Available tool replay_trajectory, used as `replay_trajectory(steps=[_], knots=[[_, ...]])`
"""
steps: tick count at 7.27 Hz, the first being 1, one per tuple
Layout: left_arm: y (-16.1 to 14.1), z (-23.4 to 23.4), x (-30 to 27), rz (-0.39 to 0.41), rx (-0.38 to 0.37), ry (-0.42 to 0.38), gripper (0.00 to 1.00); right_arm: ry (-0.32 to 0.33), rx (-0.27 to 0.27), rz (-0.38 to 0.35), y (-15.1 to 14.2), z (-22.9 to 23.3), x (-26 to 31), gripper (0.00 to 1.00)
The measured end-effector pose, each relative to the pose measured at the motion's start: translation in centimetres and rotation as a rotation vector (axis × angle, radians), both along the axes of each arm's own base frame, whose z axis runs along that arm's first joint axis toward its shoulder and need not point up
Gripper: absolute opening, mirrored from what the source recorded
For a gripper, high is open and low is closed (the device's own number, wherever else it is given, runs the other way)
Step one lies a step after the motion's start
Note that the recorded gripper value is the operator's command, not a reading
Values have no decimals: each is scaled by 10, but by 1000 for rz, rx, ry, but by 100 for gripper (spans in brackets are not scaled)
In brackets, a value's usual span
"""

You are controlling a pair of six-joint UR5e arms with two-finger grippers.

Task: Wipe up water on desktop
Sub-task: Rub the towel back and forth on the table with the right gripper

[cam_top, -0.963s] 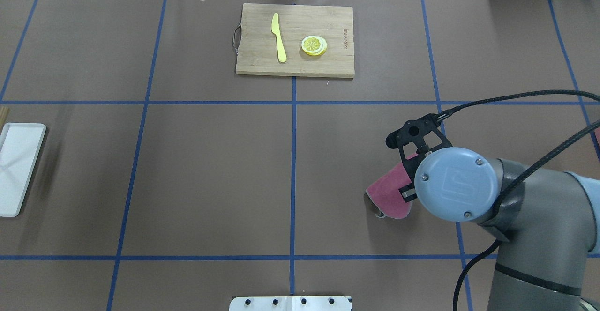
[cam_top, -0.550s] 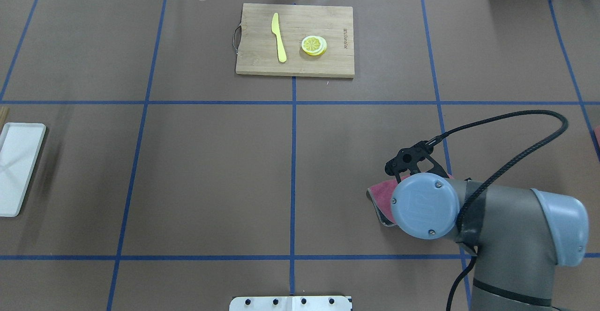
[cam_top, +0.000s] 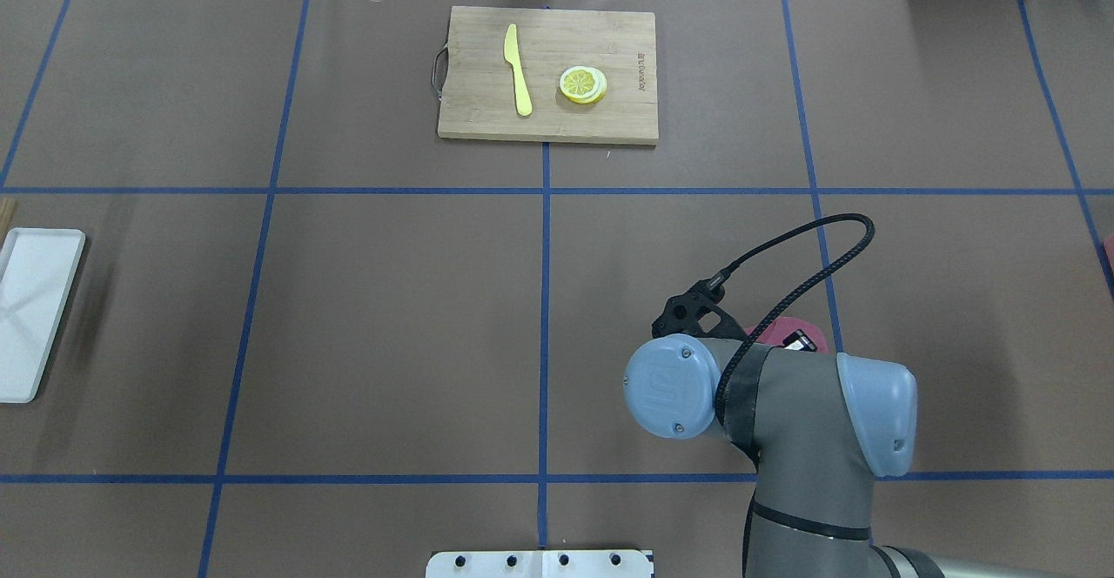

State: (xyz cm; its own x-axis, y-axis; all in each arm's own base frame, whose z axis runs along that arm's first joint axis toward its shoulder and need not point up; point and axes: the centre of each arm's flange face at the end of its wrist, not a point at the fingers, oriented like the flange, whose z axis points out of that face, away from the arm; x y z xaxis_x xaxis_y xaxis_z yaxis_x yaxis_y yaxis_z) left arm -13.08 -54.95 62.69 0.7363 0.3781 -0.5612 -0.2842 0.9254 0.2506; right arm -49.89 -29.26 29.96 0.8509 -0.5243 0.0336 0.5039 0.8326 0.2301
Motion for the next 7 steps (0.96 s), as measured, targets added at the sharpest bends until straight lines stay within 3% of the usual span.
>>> replay_trajectory(steps=[3,5,6,7], knots=[[2,3,0,0,-4,1,99,-84,48,-112,16,-36,-24,0],[6,4,2,-1,-4,12,99,-197,82,-134,25,-59,-40,0],[7,4,3,-2,-4,34,99,-226,90,-140,28,-59,-45,0],[8,5,5,-3,-3,50,99,-211,86,-145,30,-48,-45,0]])
